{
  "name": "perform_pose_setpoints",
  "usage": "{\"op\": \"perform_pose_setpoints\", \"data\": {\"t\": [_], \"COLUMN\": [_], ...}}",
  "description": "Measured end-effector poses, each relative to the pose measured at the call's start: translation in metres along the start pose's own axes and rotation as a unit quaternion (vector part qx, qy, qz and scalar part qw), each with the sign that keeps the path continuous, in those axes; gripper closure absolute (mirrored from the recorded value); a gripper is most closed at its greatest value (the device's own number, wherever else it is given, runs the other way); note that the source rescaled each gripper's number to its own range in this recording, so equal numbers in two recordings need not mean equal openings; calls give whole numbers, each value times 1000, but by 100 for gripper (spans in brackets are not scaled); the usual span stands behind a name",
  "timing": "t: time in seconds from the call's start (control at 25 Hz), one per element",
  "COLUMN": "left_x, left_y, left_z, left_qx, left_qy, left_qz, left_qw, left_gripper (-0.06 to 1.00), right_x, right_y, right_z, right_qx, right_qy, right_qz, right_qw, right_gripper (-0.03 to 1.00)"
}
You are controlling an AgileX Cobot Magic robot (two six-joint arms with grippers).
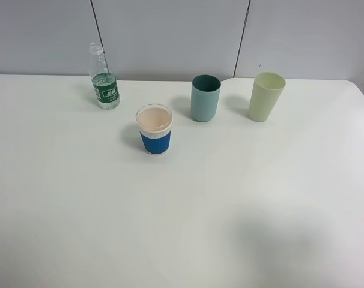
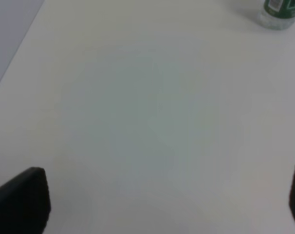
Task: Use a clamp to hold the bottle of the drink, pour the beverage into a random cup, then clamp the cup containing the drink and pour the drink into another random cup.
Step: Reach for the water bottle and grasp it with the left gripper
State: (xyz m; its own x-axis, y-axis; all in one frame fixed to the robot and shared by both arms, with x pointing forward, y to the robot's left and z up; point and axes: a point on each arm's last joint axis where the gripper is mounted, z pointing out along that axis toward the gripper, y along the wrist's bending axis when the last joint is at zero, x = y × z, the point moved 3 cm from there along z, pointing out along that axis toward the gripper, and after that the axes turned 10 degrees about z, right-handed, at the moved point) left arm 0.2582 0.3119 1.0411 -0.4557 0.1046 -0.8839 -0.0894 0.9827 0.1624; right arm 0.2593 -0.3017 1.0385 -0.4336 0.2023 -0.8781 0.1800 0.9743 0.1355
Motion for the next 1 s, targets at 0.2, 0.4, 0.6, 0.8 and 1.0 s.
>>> {"op": "perform_pose_setpoints", "data": {"t": [0.2,0.4,0.6,0.8,1.0], "left_x": [0,0,0,0,0], "left_y": [0,0,0,0,0], "left_z": [0,0,0,0,0], "left_qx": [0,0,0,0,0], "left_qy": [0,0,0,0,0], "left_qz": [0,0,0,0,0], "left_qw": [1000,1000,1000,1000,1000], "left_gripper": [-6,-6,-6,-6,-6], "right_x": [0,0,0,0,0], "right_y": [0,0,0,0,0], "right_z": [0,0,0,0,0], "right_qx": [0,0,0,0,0], "right_qy": [0,0,0,0,0], "right_qz": [0,0,0,0,0], "right_qw": [1000,1000,1000,1000,1000], "right_gripper": [4,4,4,4,4]}}
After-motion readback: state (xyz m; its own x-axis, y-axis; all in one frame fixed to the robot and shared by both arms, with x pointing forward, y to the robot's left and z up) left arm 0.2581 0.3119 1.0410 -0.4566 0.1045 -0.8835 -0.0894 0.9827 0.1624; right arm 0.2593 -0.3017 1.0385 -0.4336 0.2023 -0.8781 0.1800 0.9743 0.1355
